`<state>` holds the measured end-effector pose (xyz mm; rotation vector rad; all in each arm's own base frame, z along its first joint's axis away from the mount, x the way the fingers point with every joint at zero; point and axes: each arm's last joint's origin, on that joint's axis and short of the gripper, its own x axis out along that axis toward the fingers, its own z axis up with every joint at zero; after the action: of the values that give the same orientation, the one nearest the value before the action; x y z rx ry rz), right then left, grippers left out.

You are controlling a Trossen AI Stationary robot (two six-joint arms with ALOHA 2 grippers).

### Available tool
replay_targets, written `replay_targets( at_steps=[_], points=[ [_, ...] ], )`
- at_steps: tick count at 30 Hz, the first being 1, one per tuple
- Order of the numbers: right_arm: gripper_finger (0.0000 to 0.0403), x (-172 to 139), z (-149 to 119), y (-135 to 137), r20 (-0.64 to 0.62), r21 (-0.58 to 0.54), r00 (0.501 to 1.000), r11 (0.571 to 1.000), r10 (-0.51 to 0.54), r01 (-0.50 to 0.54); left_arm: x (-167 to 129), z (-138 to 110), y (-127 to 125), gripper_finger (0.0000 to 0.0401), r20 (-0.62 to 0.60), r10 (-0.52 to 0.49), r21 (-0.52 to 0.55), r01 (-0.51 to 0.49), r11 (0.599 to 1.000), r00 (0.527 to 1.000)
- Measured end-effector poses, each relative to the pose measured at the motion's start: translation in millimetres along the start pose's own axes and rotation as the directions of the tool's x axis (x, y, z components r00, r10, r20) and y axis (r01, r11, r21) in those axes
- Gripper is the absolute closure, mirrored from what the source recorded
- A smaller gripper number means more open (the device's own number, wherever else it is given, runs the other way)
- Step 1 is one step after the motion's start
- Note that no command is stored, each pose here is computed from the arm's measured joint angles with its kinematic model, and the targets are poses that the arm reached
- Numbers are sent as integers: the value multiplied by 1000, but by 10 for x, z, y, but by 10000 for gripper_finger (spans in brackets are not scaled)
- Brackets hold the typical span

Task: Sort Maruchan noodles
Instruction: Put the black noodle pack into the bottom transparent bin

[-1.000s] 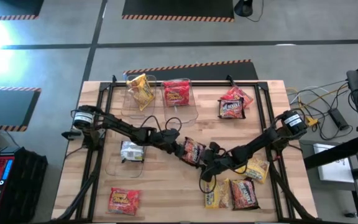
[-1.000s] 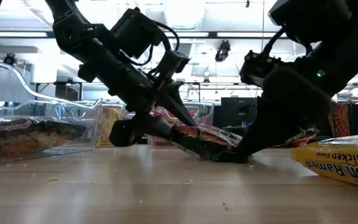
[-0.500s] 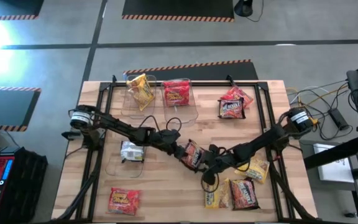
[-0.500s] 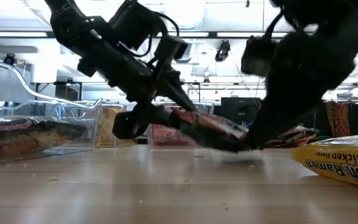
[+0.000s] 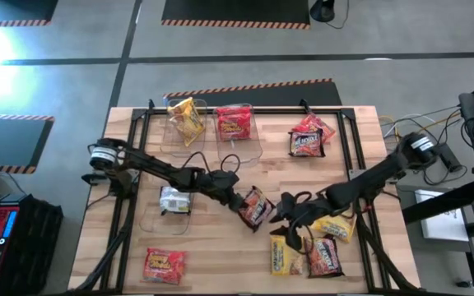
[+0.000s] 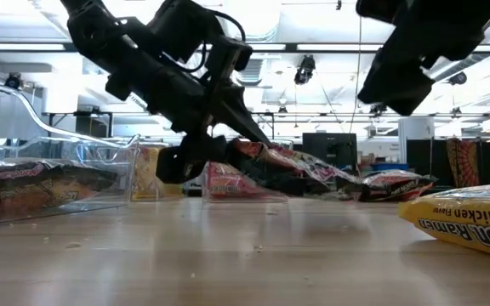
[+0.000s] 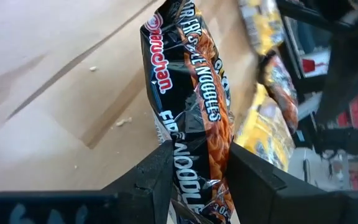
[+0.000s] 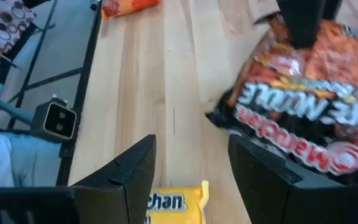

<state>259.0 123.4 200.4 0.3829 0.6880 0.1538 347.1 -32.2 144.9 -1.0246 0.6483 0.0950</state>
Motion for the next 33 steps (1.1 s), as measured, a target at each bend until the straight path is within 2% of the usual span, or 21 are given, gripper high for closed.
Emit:
replay_targets(
  at_steps=[4, 9, 12, 16, 21, 27, 33],
  points=[
    [211, -58, -19, -8, -8, -18, 1000, 1000, 1, -1, -125, 57, -113, 291, 18, -43, 100, 41, 994, 999],
    [211, -19, -82, -46, -51, -24, 998, 999, -28, 27, -386, 171, -306, 299, 83, -106, 247, 82, 966, 991],
    [211, 39, -143, -79, -91, -23, 994, 998, -59, 57, -582, 211, -405, 301, 123, -106, 308, 63, 949, 987],
    [211, 77, -199, -113, -132, -26, 987, 996, -90, 88, -871, 230, -481, 301, 188, -39, 358, -31, 933, 981],
    [211, 50, -195, -112, -137, -18, 986, 996, -90, 89, -1239, 220, -513, 301, 265, 67, 365, -165, 916, 962],
    [211, 42, -216, -127, -158, -21, 982, 994, -108, 106, -1696, 117, -452, 301, 265, 212, 365, -301, 881, 941],
    [211, 41, -235, -140, -173, -25, 978, 993, -120, 117, -2202, -11, -406, 301, 255, 236, 374, -321, 870, 938]
  ],
)
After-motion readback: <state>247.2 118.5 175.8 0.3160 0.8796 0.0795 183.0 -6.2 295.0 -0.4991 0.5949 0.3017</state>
